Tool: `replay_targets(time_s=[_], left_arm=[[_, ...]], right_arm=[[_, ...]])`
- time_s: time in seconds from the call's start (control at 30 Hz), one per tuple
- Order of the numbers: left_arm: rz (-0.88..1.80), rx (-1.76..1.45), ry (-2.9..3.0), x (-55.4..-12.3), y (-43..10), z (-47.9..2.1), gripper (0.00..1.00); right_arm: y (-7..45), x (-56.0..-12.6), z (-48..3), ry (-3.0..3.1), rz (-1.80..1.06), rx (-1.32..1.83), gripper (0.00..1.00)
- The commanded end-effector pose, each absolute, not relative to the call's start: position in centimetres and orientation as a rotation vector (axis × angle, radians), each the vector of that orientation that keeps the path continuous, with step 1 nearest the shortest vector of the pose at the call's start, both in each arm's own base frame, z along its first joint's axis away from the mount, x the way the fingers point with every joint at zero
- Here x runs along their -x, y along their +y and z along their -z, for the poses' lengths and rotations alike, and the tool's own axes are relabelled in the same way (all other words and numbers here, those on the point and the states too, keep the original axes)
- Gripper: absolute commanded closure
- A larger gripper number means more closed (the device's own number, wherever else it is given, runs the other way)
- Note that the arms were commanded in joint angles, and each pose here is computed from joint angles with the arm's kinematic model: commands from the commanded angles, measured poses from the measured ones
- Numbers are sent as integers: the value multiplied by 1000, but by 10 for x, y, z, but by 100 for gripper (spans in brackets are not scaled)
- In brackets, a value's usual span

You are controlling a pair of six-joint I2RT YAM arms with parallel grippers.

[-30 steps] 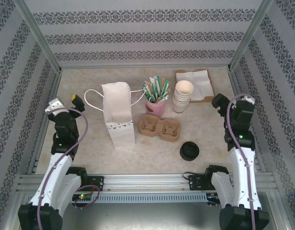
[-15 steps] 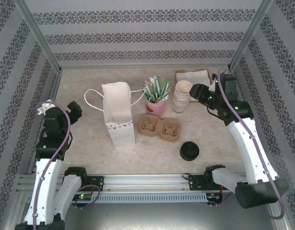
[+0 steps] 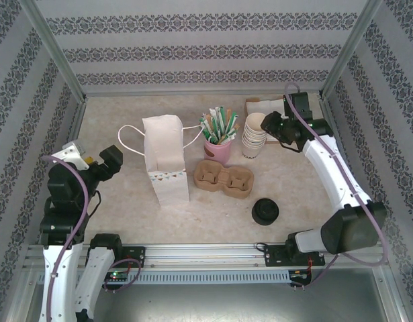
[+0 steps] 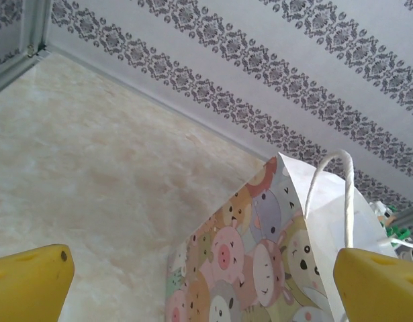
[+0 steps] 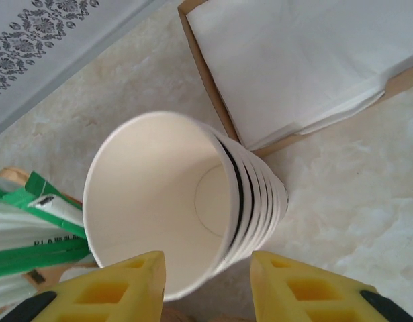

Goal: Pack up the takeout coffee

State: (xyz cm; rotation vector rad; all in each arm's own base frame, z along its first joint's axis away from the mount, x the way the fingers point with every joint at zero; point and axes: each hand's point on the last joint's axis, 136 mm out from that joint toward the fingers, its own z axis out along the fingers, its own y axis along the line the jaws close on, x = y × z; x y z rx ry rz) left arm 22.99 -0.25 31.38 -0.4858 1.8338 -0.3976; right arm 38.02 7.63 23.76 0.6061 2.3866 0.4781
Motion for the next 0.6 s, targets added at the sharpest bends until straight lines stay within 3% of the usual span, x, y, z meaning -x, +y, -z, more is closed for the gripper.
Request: replay_targets(time_s=[0.0, 0.17, 0.4, 0.57], left_arm=[[410, 448, 1829, -221, -7, -327, 0], [400, 428, 1782, -212, -6, -348, 0], [463, 353, 1785, -210, -20, -361, 3], [562, 269, 1807, -216, -38, -364, 5]], right_arm=[[73, -392, -247, 2336, -440, -633, 63], [69, -397, -239, 2344, -409, -667, 63], [71, -401, -233, 2348, -409, -679, 74], [75, -404, -230, 2356, -420, -675, 76]])
